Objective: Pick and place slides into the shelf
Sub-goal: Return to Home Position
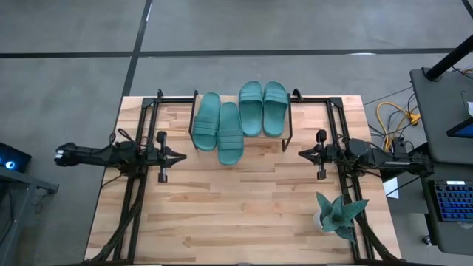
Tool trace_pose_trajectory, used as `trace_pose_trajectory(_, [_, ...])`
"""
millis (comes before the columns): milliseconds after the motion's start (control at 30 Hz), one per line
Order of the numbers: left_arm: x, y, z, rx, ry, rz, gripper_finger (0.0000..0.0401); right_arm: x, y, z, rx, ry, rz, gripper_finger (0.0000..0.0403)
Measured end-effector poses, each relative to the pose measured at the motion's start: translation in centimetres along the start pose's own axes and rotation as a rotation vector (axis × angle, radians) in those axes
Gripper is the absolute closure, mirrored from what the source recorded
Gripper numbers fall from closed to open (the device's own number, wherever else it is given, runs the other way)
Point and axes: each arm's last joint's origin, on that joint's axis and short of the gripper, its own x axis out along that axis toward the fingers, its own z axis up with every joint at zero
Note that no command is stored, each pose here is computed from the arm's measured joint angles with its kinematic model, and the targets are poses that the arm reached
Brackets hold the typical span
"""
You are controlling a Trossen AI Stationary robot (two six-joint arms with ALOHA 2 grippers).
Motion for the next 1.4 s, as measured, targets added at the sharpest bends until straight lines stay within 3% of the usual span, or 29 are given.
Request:
trace_pose_trajectory(500, [-0.2,-0.5,-1.8,-0.052,-0.010,-0.060,0.0401,0.0,-0.2,0.1,0.003,-0.006,-0.080,0.0394])
trace_pose_trajectory(800, [-0.2,-0.6,-1.9,-0.032,-0.011,-0.091,0.0401,0.2,0.1,-0.3,0.044,0.027,0.010,0.0394])
trace_pose_trajectory(1233, [-0.1,-0.6,-1.9,-0.018,-0.010,-0.084,0.0401,0.9,0.2,-1.2,0.019,0.146,0.021,0.0394])
trace_pose_trajectory(1400, [0.0,-0.6,-1.9,-0.018,-0.008,-0.084,0.0401,0.8,0.1,-0.9,0.026,0.110,0.013,0.0394])
